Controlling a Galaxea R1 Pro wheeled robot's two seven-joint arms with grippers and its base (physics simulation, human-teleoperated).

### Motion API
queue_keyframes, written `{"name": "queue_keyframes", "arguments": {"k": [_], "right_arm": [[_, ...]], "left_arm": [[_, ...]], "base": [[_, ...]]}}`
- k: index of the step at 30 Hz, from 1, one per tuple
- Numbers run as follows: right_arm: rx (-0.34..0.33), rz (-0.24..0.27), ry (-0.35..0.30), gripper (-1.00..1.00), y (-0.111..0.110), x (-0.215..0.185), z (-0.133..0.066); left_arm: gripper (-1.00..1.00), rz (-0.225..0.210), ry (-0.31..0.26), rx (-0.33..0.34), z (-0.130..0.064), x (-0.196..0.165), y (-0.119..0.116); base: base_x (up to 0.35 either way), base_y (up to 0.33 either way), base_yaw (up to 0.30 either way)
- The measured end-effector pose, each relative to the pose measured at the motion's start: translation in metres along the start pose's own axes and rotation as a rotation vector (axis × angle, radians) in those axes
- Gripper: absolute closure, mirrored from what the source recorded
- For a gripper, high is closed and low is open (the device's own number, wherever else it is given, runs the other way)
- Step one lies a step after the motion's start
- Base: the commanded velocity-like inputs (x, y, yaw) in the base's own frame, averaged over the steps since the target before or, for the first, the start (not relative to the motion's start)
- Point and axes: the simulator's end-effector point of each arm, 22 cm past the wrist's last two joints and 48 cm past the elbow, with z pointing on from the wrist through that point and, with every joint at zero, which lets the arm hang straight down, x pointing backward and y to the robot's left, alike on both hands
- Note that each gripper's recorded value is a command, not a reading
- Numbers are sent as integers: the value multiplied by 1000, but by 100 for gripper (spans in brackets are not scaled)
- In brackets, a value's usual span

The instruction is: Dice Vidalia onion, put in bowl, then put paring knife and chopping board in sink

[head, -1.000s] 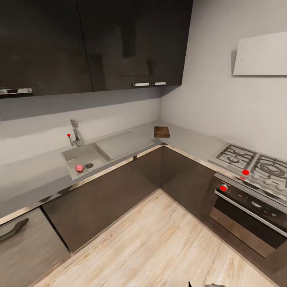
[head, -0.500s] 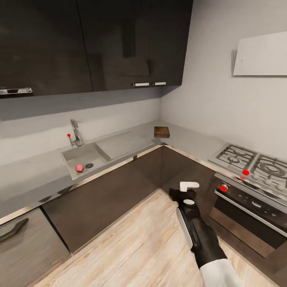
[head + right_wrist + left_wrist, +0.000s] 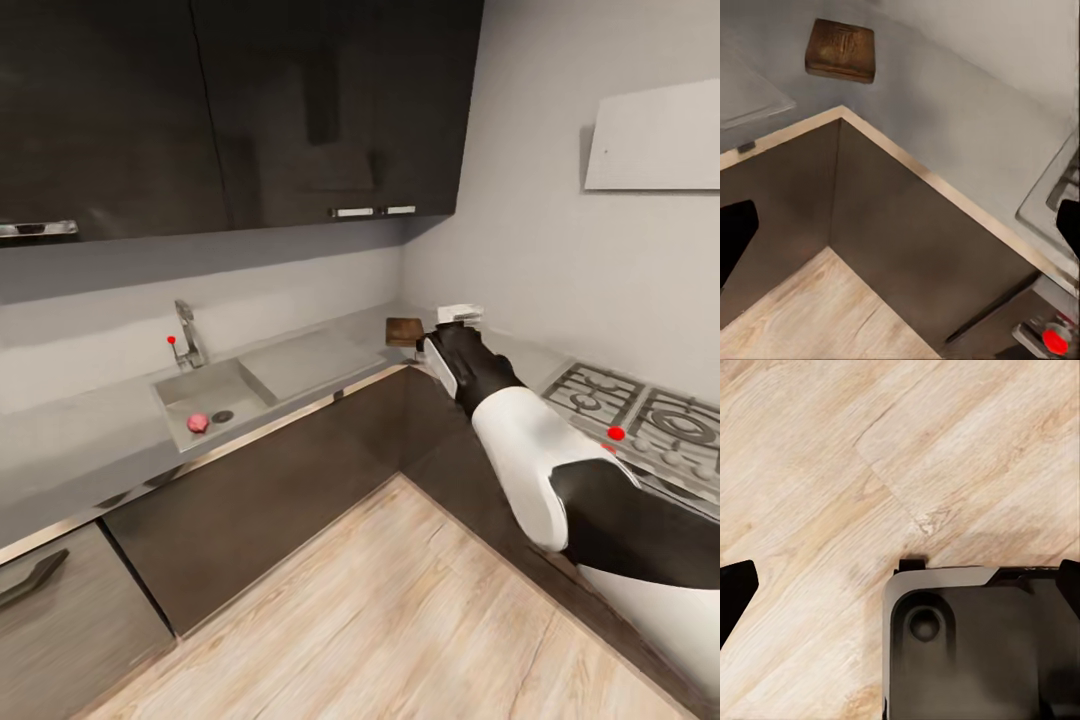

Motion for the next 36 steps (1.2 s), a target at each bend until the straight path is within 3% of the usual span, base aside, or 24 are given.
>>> {"name": "queue_keyframes", "arguments": {"k": [9,22,36], "right_arm": [[-15,63,-71,-100,0,-30,0],[-20,52,-18,-100,6,-1,10],[-22,48,-6,-100,7,5,11]], "left_arm": [[-100,1,-1,1,0,0,0],[-100,1,0,1,0,0,0],[-100,-1,1,1,0,1,0]], "base": [[261,-60,0],[314,-22,0],[315,-115,0]]}}
